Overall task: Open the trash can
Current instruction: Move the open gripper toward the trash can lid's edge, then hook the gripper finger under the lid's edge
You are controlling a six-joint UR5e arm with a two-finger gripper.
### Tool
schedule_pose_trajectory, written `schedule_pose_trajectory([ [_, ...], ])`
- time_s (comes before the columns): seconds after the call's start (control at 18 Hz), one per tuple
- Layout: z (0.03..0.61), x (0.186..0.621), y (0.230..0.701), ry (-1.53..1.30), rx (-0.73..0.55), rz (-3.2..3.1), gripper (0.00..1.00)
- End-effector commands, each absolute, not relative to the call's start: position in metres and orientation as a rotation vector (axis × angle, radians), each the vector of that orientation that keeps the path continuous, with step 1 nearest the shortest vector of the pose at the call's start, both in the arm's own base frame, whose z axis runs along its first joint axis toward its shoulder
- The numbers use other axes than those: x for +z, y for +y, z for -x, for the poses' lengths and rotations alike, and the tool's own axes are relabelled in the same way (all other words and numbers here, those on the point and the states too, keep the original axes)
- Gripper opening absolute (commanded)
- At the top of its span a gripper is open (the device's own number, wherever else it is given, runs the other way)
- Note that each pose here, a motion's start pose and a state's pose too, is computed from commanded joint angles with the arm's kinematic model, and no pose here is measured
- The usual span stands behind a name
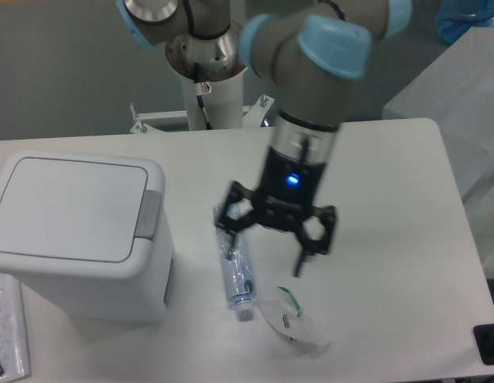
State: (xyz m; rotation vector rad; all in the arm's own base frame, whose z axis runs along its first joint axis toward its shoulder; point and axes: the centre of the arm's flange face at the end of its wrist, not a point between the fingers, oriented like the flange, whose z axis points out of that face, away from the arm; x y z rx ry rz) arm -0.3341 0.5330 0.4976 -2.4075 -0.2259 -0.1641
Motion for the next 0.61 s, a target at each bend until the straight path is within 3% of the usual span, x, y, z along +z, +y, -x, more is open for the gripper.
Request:
schedule_pose_trajectory([
  [0.61, 0.308, 0.47, 0.522, -0.226, -0.237, 2.434, 1.0],
])
